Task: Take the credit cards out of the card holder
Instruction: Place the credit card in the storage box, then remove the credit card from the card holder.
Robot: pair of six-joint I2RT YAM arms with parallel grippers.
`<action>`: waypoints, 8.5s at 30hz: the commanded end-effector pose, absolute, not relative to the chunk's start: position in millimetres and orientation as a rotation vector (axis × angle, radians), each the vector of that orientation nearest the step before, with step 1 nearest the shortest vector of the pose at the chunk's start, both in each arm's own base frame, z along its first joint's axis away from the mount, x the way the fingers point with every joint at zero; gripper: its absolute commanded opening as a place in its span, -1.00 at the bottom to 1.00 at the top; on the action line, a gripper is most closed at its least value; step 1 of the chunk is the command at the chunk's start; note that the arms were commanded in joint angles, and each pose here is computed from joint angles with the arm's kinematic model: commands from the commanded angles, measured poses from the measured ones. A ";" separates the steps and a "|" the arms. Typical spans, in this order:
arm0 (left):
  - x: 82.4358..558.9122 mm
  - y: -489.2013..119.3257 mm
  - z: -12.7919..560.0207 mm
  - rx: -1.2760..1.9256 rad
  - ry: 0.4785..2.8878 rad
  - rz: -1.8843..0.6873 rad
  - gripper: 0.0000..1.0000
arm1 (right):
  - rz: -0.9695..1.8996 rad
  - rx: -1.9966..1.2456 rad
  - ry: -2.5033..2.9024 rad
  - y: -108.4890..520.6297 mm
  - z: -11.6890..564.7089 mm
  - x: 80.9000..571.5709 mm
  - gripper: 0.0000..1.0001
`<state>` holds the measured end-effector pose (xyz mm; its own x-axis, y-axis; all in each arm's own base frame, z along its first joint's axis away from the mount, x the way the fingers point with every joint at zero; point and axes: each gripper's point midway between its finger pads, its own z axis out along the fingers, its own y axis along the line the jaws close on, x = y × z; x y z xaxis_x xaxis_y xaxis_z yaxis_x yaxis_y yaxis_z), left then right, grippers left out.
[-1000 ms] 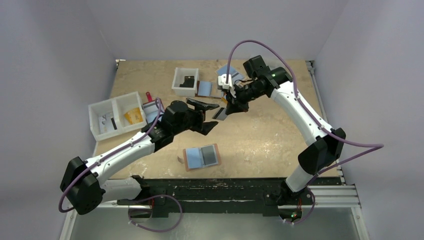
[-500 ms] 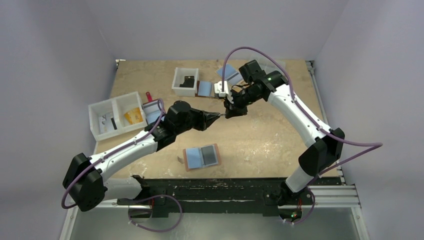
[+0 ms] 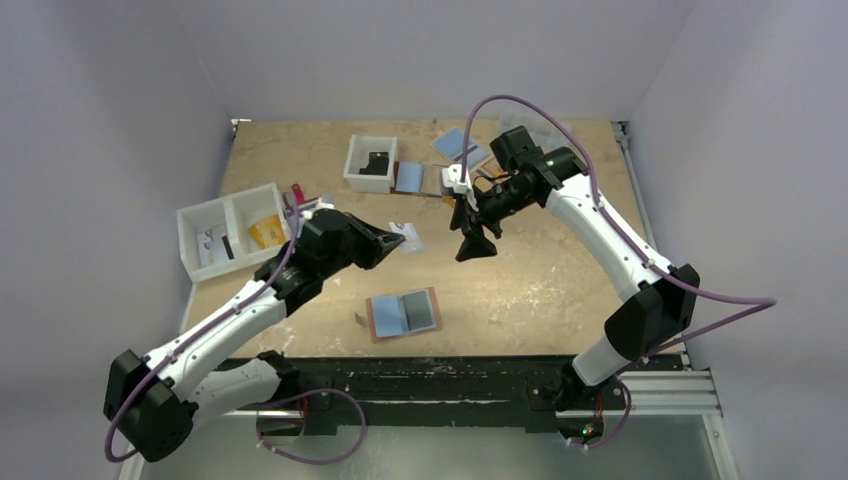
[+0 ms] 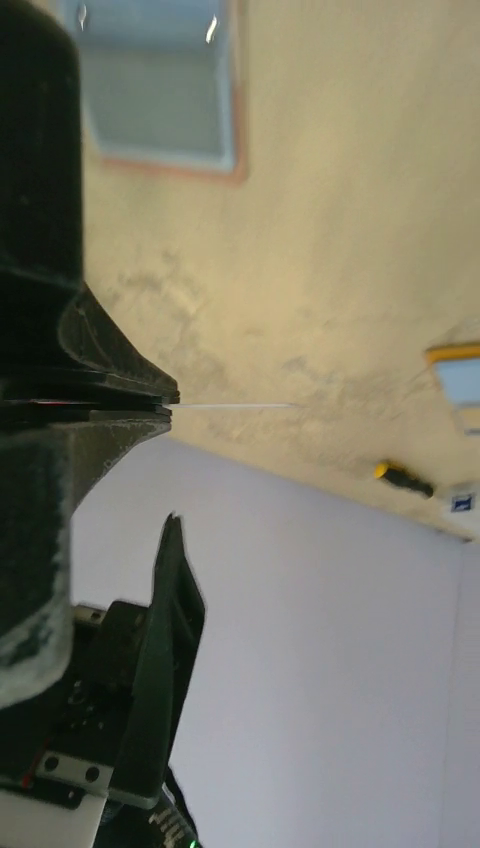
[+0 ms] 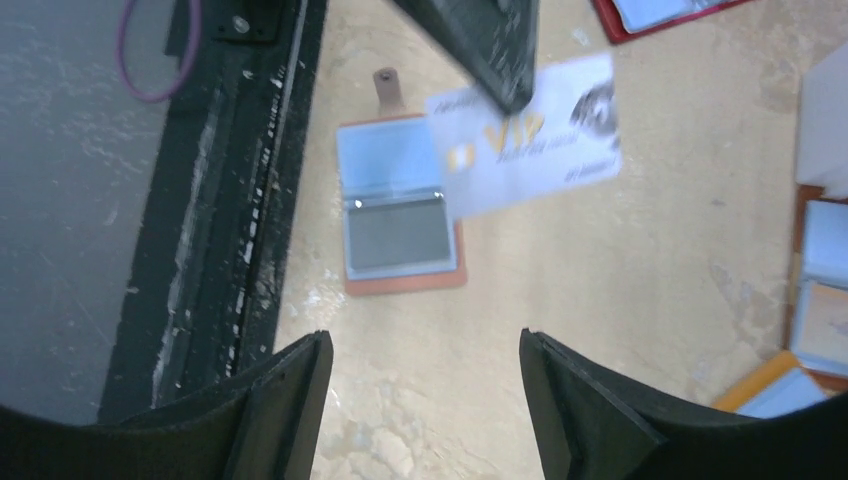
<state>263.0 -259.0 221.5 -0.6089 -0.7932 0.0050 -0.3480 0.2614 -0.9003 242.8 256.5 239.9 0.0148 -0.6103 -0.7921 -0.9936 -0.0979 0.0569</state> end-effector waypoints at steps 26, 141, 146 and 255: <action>258.0 -37.3 270.0 0.140 1.982 0.186 -1.00 | 1.291 -1.666 1.682 246.2 161.4 207.4 0.52; 198.1 -133.2 205.3 -0.241 2.218 -1.082 0.98 | 0.929 -1.642 1.654 196.1 197.5 200.5 0.55; 193.9 -139.0 204.7 -0.215 2.224 -1.102 0.98 | 0.937 -1.616 1.675 193.2 196.3 204.5 0.55; 247.7 -319.5 71.3 0.044 2.579 -0.661 -0.05 | 1.175 -1.078 2.054 222.3 139.4 242.6 0.00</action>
<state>239.3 -325.1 38.2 -0.9330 -0.0471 -0.3568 0.1118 0.9045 -0.4116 220.8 208.1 129.4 -0.3850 -0.4947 -0.7792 -0.9224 0.1764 0.3437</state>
